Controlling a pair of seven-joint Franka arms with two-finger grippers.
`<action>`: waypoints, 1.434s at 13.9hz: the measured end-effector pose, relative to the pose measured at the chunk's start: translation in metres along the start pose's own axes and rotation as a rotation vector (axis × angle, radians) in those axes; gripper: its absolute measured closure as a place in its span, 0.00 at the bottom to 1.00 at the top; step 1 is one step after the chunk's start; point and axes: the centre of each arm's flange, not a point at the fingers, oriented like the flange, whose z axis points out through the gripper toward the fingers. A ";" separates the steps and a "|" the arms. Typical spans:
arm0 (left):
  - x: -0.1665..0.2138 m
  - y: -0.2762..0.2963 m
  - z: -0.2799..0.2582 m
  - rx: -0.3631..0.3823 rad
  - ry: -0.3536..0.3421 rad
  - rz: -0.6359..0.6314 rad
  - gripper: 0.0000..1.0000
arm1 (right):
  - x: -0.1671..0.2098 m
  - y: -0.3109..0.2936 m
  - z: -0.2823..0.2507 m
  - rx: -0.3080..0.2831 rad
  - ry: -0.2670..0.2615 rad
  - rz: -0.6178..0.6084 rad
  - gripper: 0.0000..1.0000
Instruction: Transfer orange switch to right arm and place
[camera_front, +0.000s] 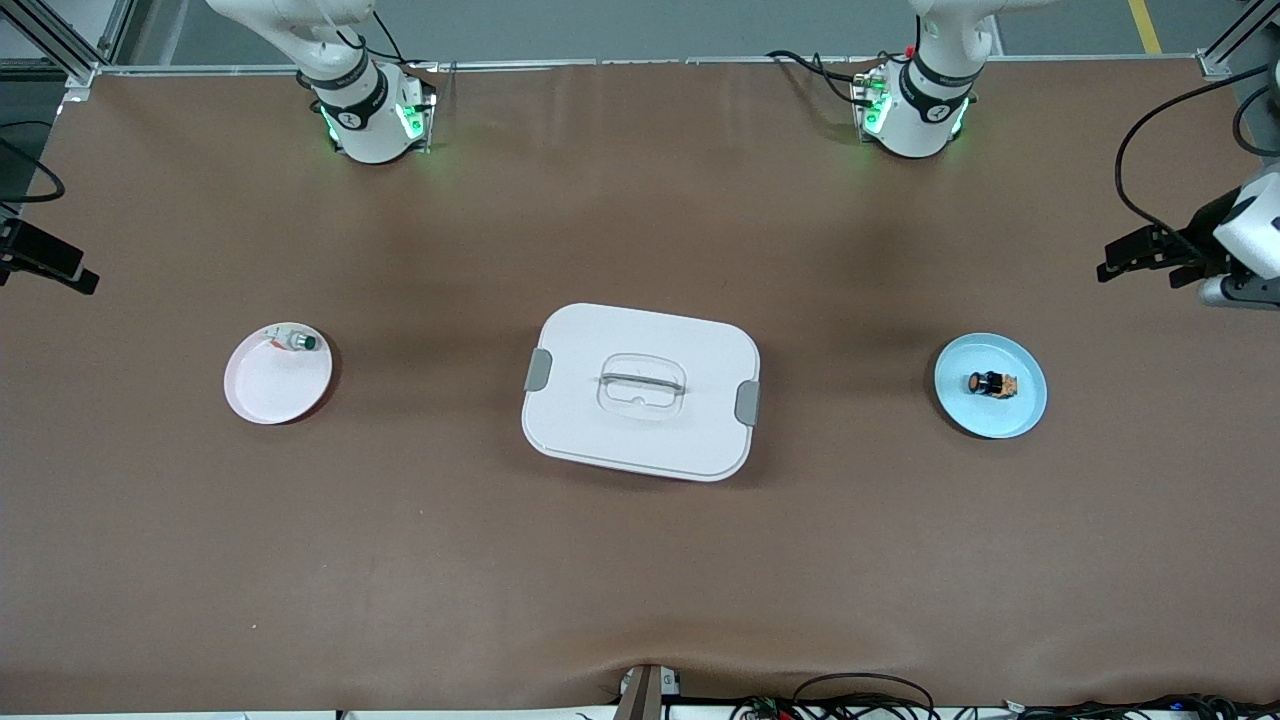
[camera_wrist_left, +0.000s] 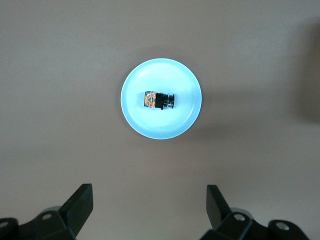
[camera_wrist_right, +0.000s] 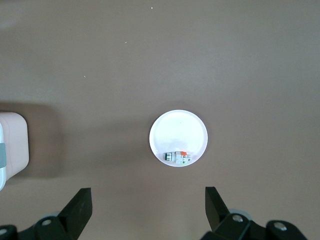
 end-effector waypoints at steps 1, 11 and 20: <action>0.003 0.000 0.005 0.001 -0.001 0.001 0.00 | 0.000 0.000 0.000 0.000 0.000 0.000 0.00; 0.028 0.001 0.067 0.019 0.033 0.013 0.00 | 0.001 -0.001 0.000 0.000 0.006 -0.001 0.00; 0.033 0.004 0.081 0.025 0.046 0.020 0.00 | 0.001 0.008 -0.001 0.000 0.009 0.016 0.00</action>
